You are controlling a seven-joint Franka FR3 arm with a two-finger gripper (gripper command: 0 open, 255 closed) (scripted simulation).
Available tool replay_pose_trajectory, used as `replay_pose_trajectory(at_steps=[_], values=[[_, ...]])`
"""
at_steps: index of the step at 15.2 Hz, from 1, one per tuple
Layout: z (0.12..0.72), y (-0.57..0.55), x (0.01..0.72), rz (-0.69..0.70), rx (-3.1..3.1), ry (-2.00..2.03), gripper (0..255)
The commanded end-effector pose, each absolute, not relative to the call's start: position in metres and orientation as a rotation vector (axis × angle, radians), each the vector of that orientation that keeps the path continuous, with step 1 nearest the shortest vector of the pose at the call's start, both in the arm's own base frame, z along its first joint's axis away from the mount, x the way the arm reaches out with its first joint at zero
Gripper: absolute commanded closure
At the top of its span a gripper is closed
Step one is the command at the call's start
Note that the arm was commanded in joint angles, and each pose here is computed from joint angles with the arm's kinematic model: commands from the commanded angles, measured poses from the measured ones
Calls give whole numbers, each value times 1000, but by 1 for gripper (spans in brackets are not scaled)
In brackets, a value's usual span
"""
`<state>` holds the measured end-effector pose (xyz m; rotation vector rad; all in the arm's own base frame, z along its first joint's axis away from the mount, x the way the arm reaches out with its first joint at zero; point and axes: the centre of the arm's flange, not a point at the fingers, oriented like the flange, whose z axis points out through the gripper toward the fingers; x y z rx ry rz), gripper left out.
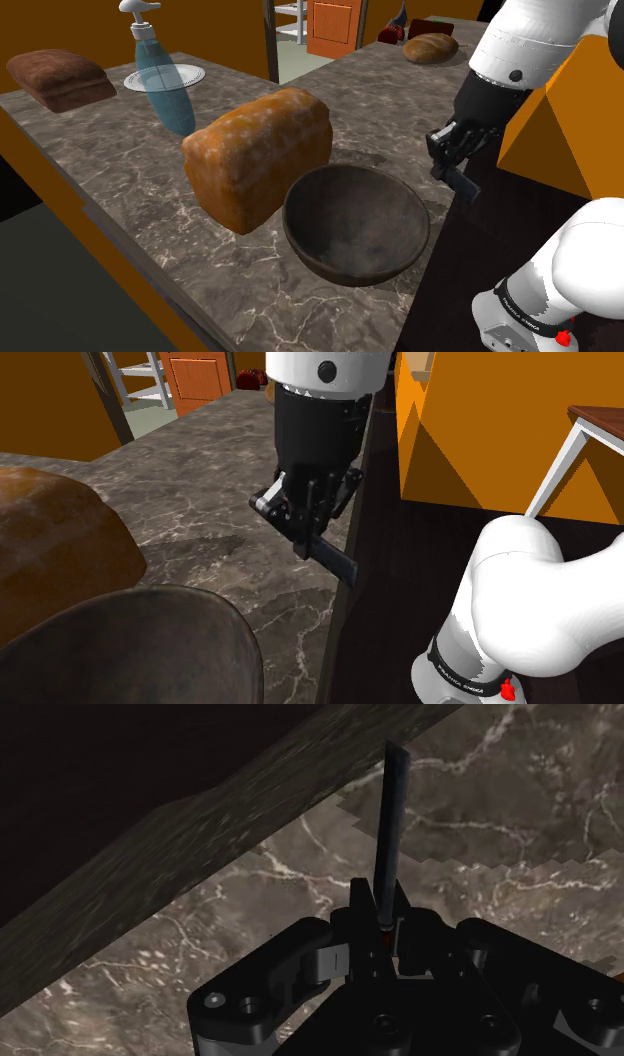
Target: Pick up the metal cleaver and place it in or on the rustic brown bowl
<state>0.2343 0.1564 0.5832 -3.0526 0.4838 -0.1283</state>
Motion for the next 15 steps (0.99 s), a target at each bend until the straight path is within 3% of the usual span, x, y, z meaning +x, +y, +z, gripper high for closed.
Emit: replay_pose_trajectory(at_steps=[1,15], values=[[595,156,233,-128,-3053,484,255],[669,156,233,-128,-3053,484,255]])
